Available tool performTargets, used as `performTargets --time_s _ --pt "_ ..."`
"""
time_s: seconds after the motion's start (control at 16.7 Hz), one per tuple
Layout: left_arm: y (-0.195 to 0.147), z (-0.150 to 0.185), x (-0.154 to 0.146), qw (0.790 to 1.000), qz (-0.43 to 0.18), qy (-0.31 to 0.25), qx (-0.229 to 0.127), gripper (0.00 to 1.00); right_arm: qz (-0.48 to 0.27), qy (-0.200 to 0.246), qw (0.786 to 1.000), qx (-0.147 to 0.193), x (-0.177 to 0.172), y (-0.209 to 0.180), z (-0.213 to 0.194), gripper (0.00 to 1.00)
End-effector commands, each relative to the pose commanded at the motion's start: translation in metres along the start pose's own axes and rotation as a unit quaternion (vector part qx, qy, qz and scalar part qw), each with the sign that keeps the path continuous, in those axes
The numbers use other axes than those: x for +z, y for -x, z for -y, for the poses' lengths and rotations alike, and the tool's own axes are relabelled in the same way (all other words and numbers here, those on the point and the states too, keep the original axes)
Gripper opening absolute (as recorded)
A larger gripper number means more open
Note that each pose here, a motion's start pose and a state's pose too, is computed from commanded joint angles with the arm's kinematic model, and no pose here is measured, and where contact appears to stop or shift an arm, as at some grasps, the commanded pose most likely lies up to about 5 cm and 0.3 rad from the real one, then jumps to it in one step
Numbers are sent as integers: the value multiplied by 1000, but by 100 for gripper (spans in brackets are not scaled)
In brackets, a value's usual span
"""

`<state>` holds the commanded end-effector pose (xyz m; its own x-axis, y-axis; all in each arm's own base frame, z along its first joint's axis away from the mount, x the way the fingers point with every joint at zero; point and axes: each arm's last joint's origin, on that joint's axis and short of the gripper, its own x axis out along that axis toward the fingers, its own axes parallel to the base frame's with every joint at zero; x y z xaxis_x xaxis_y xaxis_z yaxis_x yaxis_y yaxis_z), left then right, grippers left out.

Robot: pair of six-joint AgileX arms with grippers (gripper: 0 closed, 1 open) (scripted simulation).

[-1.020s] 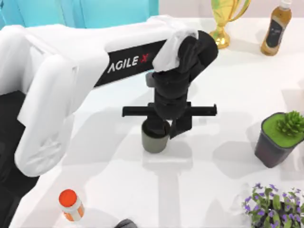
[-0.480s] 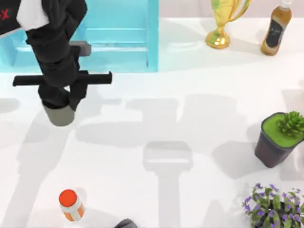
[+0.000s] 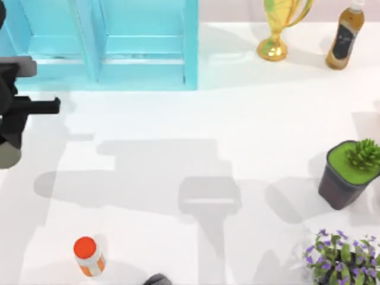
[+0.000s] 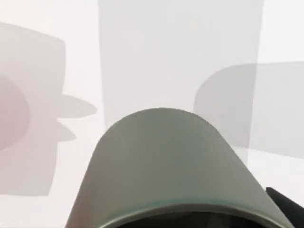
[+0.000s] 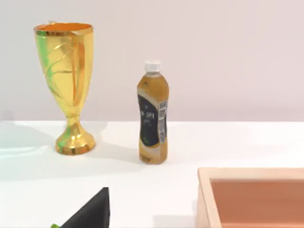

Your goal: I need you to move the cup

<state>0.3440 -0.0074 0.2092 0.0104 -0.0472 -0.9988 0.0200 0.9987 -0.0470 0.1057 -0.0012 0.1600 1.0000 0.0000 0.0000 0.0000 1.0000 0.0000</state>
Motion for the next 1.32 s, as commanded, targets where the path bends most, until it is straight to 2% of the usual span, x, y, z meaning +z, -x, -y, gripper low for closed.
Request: performTargets --time_s 0.3,0.72,0.96,1.32 --pt "-6 1 1 1000 -2 -3 1 0 0 0 1000 0 0 0 0 100" --pt "-63 -9 0 1000 0 0 0 0 0 0 1000 0 0 0 0 100" --pt "-64 -10 0 1000 0 0 0 0 0 0 1000 0 0 0 0 100" --pt "-64 -10 0 1000 0 0 0 45 0 0 1000 0 0 0 0 100"
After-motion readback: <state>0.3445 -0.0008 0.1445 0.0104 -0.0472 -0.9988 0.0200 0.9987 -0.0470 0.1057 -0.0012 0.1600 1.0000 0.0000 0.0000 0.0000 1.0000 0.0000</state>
